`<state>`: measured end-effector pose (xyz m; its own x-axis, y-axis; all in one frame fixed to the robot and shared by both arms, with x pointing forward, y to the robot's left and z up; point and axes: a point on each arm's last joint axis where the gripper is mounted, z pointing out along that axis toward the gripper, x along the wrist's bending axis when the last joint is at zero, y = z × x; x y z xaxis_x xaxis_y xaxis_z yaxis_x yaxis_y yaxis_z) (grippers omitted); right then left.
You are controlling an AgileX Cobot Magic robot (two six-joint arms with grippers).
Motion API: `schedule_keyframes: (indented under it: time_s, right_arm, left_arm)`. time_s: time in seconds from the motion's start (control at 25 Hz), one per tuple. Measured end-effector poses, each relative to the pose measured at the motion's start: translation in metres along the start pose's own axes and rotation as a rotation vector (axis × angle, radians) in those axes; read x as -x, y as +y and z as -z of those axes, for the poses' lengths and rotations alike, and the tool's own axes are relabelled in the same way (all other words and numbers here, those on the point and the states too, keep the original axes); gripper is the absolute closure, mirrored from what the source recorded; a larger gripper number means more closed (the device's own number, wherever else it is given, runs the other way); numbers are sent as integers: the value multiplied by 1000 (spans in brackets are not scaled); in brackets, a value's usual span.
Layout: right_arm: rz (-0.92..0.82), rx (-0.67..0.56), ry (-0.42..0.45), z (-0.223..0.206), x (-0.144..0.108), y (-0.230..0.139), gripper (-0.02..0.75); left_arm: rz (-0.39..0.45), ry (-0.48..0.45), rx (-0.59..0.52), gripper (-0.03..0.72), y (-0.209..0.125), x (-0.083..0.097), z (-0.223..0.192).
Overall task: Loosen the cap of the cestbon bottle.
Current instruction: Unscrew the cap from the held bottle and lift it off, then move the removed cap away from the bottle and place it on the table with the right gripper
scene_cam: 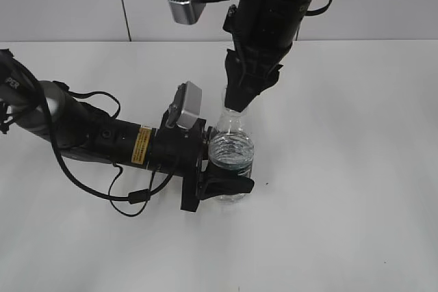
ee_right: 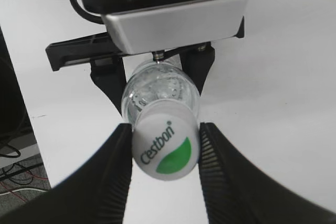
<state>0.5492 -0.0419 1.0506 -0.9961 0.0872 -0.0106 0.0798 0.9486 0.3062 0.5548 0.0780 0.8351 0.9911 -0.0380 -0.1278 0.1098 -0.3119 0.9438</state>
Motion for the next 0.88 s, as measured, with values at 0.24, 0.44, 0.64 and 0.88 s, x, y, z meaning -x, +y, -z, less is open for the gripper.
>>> schedule_keyframes:
  time_s: [0.24,0.44,0.64,0.88]
  right_arm:
    - [11,29,-32,19,-5,1,445]
    - [-3,46,-54,31,-9,1,445]
    - [-189,9,-121,39,-7,-5,445]
    - [-474,-71,-313,46,14,-25,445]
  left_arm:
    - [4,1,1,284,0,0,0]
    - [4,1,1,284,0,0,0]
    - [4,1,1,284,0,0,0]
    - [4,1,1,284,0,0,0]
